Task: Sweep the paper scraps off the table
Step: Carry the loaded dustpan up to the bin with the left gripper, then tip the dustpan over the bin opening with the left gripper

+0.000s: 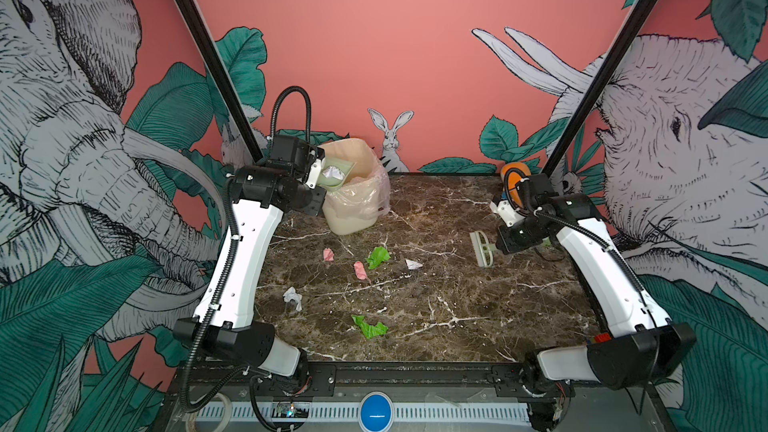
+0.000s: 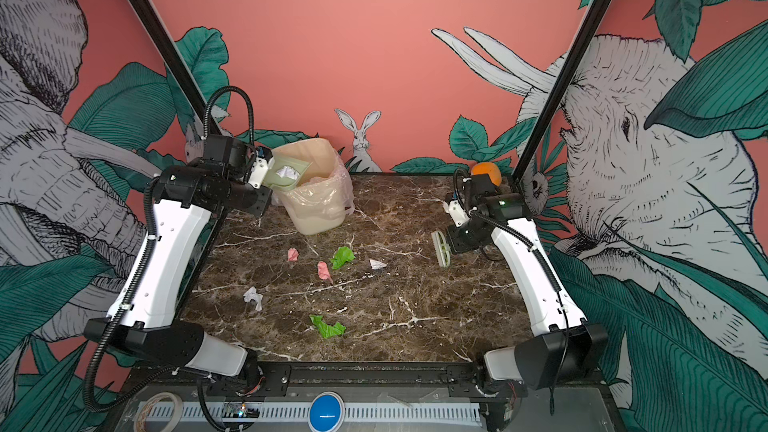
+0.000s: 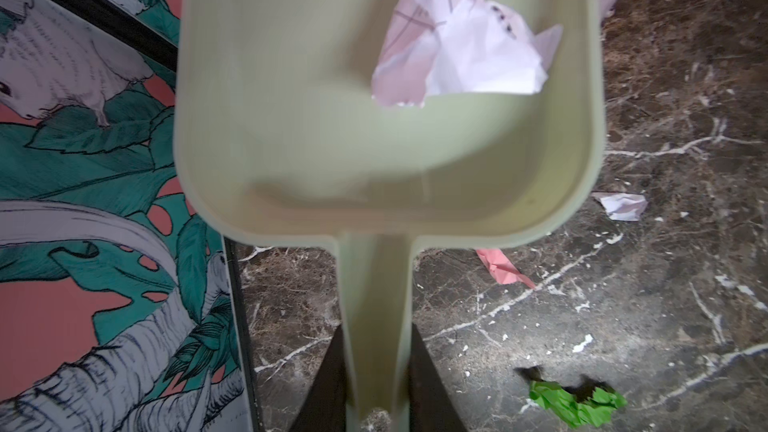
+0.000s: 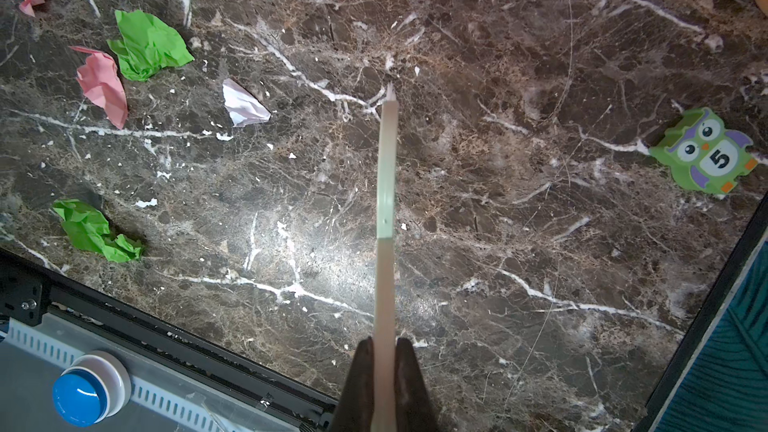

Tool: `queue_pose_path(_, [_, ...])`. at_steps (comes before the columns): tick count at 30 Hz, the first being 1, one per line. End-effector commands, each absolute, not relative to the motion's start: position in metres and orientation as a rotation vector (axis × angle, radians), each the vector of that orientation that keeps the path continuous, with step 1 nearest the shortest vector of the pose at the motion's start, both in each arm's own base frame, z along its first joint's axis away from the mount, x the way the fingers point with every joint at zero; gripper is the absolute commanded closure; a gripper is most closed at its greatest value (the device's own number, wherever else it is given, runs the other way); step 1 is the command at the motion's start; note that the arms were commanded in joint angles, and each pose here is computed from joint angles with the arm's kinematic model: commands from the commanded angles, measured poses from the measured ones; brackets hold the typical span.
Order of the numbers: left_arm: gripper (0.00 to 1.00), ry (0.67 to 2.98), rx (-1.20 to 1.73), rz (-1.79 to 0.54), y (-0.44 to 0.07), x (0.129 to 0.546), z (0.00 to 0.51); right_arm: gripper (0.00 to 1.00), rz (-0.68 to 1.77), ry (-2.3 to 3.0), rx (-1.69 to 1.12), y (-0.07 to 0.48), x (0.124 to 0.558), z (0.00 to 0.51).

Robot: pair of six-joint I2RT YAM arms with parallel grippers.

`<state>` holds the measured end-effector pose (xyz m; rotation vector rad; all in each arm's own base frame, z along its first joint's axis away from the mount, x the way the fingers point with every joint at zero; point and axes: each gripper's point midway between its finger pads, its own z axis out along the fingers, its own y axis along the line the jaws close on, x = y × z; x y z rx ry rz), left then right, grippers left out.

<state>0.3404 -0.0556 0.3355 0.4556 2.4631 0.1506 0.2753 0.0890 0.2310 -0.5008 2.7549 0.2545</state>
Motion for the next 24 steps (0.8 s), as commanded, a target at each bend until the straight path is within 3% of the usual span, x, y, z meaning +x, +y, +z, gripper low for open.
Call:
queue_pose_path(1, [0.95,2.46,0.447,0.266,-0.036,0.346,0.342,1.0,0.269,2.766,-0.538,0.09,0.273,0.233])
queue_pose_path(14, [0.95,2.415,0.557,0.617,-0.007,0.392,0.35,1.0,0.288,2.768,-0.556,0.092,0.271,0.235])
queue_pose_path(24, [0.96,2.339,0.754,0.864,-0.025,0.411,0.346,1.0,0.312,2.771,-0.537,0.094,0.269,0.237])
